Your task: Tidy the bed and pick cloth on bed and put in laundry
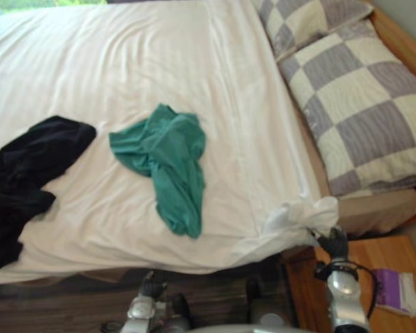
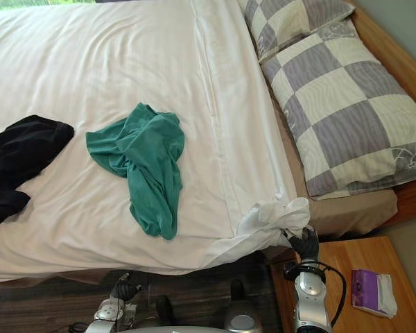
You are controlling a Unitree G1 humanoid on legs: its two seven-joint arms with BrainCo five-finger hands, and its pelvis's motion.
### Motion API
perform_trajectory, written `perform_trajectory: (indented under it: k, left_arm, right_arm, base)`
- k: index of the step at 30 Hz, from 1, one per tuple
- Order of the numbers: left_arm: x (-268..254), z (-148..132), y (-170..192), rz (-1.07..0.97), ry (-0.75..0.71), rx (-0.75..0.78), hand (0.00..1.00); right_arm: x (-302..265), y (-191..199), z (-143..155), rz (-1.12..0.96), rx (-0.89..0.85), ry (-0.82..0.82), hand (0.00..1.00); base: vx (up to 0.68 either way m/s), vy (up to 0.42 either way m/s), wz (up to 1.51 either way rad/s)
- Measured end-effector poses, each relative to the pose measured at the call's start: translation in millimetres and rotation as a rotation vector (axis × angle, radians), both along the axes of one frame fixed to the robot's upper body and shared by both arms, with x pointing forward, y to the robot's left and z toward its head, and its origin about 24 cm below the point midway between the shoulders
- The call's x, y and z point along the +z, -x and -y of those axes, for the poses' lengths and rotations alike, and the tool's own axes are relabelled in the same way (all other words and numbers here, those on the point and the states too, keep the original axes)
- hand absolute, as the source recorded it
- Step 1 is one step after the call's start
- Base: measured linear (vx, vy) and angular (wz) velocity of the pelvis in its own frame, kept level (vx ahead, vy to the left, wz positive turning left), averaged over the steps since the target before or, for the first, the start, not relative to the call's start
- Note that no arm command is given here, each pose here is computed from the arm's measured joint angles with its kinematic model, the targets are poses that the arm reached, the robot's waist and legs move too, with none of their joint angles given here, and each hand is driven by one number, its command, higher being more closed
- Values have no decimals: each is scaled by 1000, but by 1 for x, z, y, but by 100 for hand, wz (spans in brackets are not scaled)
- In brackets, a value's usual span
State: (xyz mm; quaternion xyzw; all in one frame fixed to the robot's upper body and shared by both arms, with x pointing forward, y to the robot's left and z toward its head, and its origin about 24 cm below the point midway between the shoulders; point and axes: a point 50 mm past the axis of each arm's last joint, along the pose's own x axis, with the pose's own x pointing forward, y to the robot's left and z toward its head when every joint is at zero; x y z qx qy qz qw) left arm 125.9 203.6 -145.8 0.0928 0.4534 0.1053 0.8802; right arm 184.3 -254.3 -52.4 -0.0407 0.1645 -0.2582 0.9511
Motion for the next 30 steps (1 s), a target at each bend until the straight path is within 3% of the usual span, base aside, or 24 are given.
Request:
perform_trajectory:
  k: [9,12,13,16,22,23,30]
  left_arm:
    - [-4,12,9,-5,85,175,0]
    - [-5,11,12,-3,89,229,0]
    - [-5,11,15,-5,89,234,0]
    - [-5,8,19,-3,83,255,0]
    - [-5,10,19,-5,86,243,0]
    - [-5,12,18,-5,87,230,0]
    - [-4,24,11,-7,85,110,0]
  right_arm:
    - [-18,44,27,25,-530,-283,0]
    - [-11,73,49,23,-740,-231,0]
    - [9,88,67,86,-853,-148,0]
    - [46,102,93,206,-955,4,0]
    - [98,81,100,405,-906,158,0]
    - [103,73,98,433,-879,168,100]
    - [129,3,62,624,-536,73,100]
  base:
    - [18,-9,-12]
    - [-3,-8,-6]
    - [0,0,0]
    - [13,-24,0]
    - [-4,-36,5]
    - [-28,-23,6]
    - [-19,-24,16]
